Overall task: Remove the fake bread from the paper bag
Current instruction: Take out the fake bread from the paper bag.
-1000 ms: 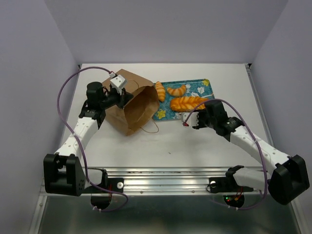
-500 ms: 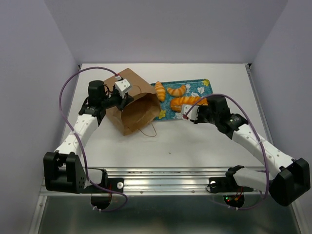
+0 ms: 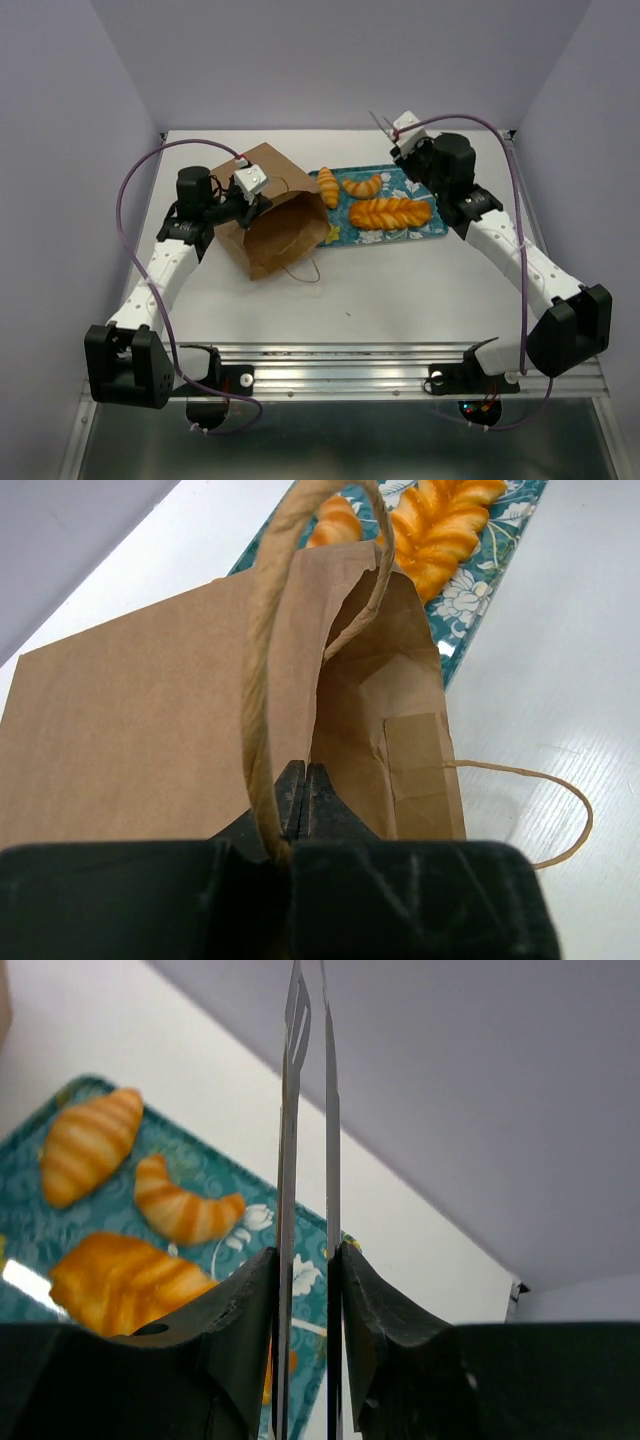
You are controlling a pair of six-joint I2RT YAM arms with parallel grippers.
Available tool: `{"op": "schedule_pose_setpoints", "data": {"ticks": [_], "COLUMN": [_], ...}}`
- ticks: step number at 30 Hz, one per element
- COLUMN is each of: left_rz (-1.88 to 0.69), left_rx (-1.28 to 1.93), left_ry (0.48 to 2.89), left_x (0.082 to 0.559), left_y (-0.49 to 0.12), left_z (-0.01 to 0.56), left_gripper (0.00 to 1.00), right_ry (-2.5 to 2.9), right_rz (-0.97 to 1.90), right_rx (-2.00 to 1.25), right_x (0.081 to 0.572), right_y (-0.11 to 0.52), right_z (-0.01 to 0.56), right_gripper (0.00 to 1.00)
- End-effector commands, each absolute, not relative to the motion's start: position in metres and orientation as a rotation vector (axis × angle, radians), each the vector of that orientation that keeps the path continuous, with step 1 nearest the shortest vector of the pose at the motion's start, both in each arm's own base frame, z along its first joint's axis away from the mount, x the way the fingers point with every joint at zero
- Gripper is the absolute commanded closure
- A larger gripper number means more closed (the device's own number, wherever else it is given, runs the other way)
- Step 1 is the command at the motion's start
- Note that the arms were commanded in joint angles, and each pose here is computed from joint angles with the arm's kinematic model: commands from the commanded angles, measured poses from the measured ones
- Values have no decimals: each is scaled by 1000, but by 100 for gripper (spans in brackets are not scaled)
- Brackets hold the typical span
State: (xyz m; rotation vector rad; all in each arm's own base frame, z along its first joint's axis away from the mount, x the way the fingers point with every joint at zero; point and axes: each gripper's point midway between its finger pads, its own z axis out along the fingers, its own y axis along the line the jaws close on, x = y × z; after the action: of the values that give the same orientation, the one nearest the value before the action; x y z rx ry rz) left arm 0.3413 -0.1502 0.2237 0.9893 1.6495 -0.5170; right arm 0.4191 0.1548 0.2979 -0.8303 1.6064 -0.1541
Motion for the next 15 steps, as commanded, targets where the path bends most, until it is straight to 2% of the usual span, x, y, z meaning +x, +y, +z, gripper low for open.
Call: {"op": "schedule_pose_setpoints", "data": {"ticks": [1,5,10,15], "left_rz": [-521,-545,-555,-531], "left_rx": [955,933,911,889], "left_ry": [1621,1637,1610,1588], "left_x": [350,355,354,355], "left_y": [-153,-155,-157,-155], "left_z": [237,237,245,254], "left_gripper": [100,100,100,100], "right_ry": [1459,1499,1565,1638], "right_rz": [-7,142,462,695], "right_rx": [-341,-89,184,219], "right_x": [450,475,479,461], "right_y": [137,126,134,154], "right_z": [400,400,374,345], "right_gripper": [63,61,55,50]}}
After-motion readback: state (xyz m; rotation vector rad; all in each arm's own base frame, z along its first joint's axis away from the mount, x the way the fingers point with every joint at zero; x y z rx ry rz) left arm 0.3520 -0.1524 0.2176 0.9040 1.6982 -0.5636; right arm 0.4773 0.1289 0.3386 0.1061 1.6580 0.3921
